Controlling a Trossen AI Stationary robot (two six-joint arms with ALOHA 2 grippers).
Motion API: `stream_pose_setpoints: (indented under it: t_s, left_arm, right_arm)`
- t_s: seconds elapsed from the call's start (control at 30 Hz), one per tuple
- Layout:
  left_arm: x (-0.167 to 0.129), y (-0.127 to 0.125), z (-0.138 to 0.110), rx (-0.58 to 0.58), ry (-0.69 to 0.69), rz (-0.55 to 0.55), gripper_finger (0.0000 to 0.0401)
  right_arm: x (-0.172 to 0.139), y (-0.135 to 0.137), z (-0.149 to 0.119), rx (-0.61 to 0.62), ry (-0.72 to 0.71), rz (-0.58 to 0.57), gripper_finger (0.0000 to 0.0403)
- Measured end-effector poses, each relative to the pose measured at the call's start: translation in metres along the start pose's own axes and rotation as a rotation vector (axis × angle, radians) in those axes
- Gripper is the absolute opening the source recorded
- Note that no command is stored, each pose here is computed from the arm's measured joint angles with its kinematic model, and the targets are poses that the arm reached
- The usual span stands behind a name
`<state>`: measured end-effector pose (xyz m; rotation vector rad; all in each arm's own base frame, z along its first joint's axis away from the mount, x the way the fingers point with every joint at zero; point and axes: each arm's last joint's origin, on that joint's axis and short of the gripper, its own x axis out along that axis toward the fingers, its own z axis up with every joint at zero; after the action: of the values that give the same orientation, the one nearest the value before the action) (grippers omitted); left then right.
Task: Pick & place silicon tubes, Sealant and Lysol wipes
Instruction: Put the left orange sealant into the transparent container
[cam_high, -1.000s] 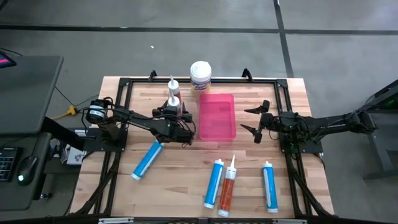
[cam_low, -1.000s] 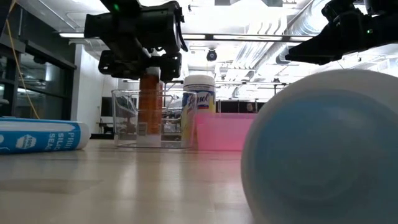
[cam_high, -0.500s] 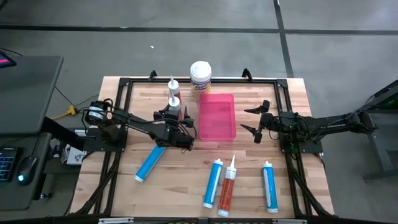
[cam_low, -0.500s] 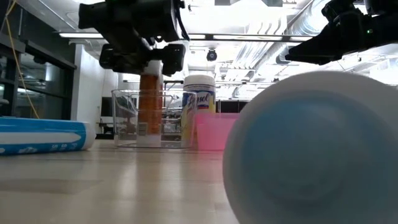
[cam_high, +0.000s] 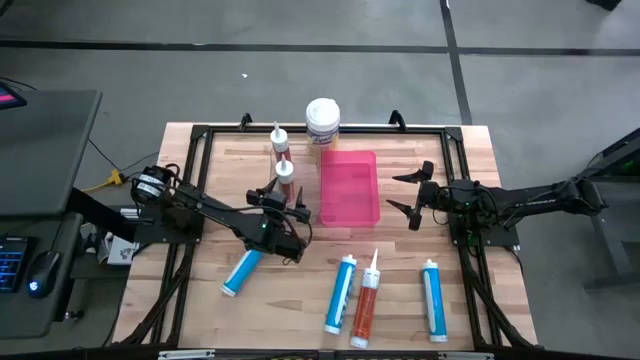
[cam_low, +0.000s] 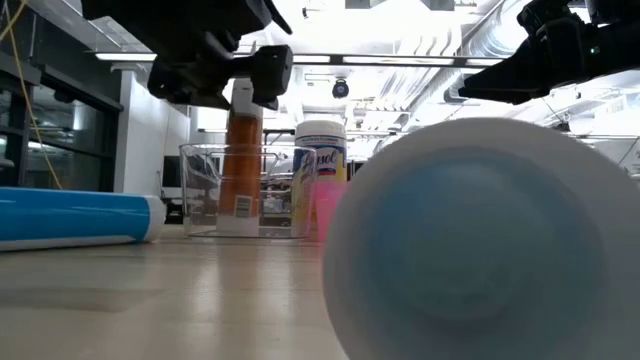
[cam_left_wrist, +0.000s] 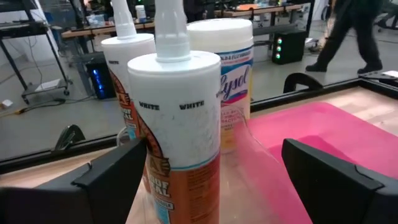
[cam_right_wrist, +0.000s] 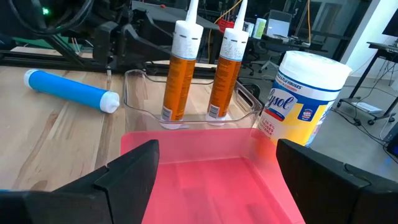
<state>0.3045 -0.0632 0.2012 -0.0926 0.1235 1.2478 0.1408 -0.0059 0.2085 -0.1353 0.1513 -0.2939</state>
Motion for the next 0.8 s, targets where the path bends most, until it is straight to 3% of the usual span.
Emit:
stream_pose_setpoints:
  t_s: [0.8]
  left_arm:
    - [0.0007,0.009,-0.0015,0.081,0.021,0.019,0.0367]
  right_arm:
    - [0.0,-0.0001,0.0,0.0,0.0,0.0,0.0321]
